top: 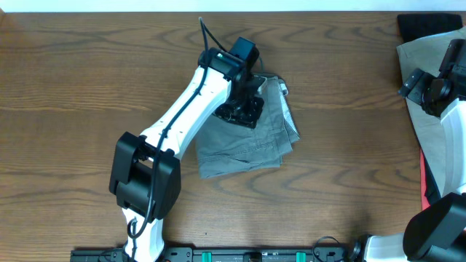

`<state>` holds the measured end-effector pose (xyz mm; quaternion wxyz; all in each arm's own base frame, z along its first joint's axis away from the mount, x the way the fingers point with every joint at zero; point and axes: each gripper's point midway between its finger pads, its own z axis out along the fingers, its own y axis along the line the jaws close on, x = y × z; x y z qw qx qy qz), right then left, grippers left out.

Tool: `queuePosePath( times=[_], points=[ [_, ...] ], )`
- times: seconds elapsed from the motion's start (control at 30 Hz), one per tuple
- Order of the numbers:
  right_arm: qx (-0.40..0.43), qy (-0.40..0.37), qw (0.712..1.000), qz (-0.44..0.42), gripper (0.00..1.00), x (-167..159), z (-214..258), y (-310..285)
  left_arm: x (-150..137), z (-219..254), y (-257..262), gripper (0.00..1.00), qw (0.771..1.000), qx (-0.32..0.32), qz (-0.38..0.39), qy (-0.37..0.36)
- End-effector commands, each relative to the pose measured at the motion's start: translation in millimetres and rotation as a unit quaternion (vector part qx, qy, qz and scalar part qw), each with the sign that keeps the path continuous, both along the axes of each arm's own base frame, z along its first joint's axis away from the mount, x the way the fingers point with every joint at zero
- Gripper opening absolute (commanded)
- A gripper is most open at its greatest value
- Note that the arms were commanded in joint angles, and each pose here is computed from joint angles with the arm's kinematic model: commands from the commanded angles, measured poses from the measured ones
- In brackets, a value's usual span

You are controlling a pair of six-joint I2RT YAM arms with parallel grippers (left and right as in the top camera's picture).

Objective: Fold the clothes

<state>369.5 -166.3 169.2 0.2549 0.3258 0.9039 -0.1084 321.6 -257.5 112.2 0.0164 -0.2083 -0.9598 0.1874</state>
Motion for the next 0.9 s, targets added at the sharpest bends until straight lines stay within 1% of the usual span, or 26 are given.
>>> queuePosePath(
  times=[0.0, 0.03, 0.17, 0.2, 0.27, 0.37, 0.6, 0.73, 0.87],
  points=[
    [-0.008, -0.004, 1.000, 0.003, 0.99, 2.5, 5.7, -1.8, -17.0, -13.9, -22.2, 0.21, 0.999, -0.039, -0.022, 0.030],
    [-0.008, -0.004, 1.000, 0.003, 0.99, 2.5, 5.7, -1.8, -20.4, -18.0, -29.3, 0.21, 0.998, -0.052, -0.028, 0.034],
    [-0.008, -0.004, 1.000, 0.003, 0.99, 2.5, 5.7, -1.8, -25.7, -37.0, -43.8, 0.19, 0.997, -0.063, -0.024, 0.030],
    [-0.007, -0.003, 1.000, 0.003, 0.99, 2.5, 5.7, -1.8, -26.7, -40.3, -48.2, 0.15, 0.997, -0.070, -0.027, 0.027],
    [-0.007, -0.003, 1.000, 0.003, 0.99, 2.5, 5.7, -1.8, -32.2, -45.1, -59.9, 0.09, 0.994, -0.094, -0.039, 0.026],
    [-0.008, -0.004, 1.000, 0.003, 0.99, 2.5, 5.7, -1.8, -42.1, -54.3, -71.9, 0.08, 0.992, -0.110, -0.056, 0.023],
    [-0.007, -0.003, 1.000, 0.003, 0.99, 2.5, 5.7, -1.8, -71.4, -89.1, -83.7, 0.08, 0.990, -0.109, -0.089, 0.025],
    [-0.008, -0.004, 1.000, 0.003, 0.99, 2.5, 5.7, -1.8, -77.5, -107.1, -73.9, 0.08, 0.993, -0.083, -0.076, 0.041],
    [-0.008, -0.004, 1.000, 0.003, 0.99, 2.5, 5.7, -1.8, -85.6, -108.2, -66.7, 0.06, 0.993, -0.068, -0.070, 0.063]
  ],
)
